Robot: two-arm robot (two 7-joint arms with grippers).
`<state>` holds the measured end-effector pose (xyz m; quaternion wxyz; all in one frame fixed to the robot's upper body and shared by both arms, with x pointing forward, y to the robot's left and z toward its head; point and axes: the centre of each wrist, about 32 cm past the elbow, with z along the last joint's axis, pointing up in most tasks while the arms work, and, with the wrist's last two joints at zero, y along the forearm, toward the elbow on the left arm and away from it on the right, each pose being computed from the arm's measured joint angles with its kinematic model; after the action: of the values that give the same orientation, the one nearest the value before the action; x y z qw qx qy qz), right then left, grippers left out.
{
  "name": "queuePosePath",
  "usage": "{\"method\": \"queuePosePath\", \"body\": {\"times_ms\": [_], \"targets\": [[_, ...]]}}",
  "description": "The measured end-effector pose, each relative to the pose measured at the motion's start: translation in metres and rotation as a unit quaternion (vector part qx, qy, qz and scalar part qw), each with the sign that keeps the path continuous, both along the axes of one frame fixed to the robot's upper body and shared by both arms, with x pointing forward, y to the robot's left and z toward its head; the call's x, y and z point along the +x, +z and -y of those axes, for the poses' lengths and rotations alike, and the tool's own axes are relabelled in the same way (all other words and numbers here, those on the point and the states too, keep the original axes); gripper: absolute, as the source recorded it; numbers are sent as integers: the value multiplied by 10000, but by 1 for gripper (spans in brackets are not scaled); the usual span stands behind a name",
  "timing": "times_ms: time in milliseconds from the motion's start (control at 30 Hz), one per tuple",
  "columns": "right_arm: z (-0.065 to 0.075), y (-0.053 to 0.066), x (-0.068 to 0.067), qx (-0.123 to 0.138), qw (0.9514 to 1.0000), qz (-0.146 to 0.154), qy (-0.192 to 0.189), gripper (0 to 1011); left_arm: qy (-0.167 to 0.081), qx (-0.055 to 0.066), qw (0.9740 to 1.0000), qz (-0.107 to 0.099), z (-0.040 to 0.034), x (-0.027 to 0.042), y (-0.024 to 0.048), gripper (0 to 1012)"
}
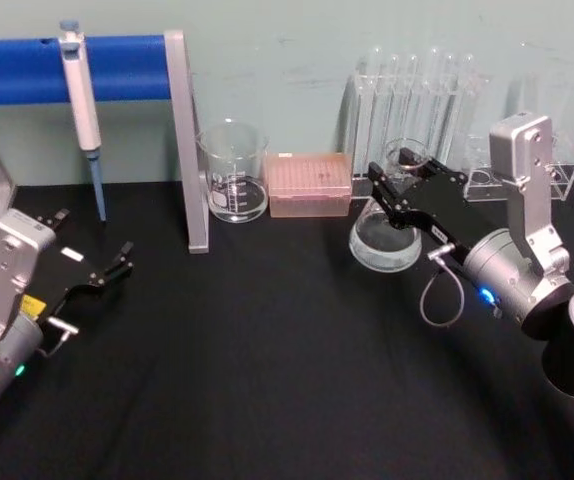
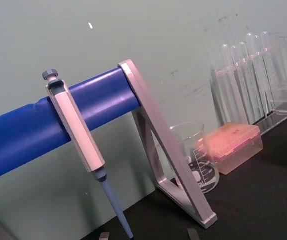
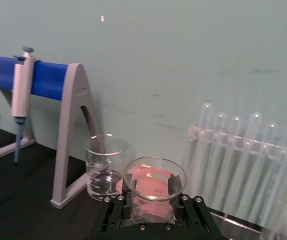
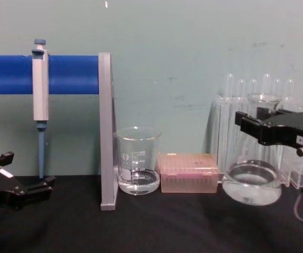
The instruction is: Grasp the erlenmeyer flask with one hand, shake it three times, then place it back.
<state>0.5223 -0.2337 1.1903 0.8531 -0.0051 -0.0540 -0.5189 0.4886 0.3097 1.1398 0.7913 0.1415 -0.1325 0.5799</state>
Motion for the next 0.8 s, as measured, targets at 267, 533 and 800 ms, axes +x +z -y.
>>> {"method": "queuePosePath", "body": {"times_ms": [267,533,800], "targets": [[15,-1,11,-24,9999,-11,-125,450,0,0,10000,0,0,0,0,1001],[7,1,30,-38,9999,-42,88,450,0,0,10000,0,0,0,0,1001],[-50,20,57,-63,9978,-37,666,450,0,0,10000,0,0,0,0,1001]]}}
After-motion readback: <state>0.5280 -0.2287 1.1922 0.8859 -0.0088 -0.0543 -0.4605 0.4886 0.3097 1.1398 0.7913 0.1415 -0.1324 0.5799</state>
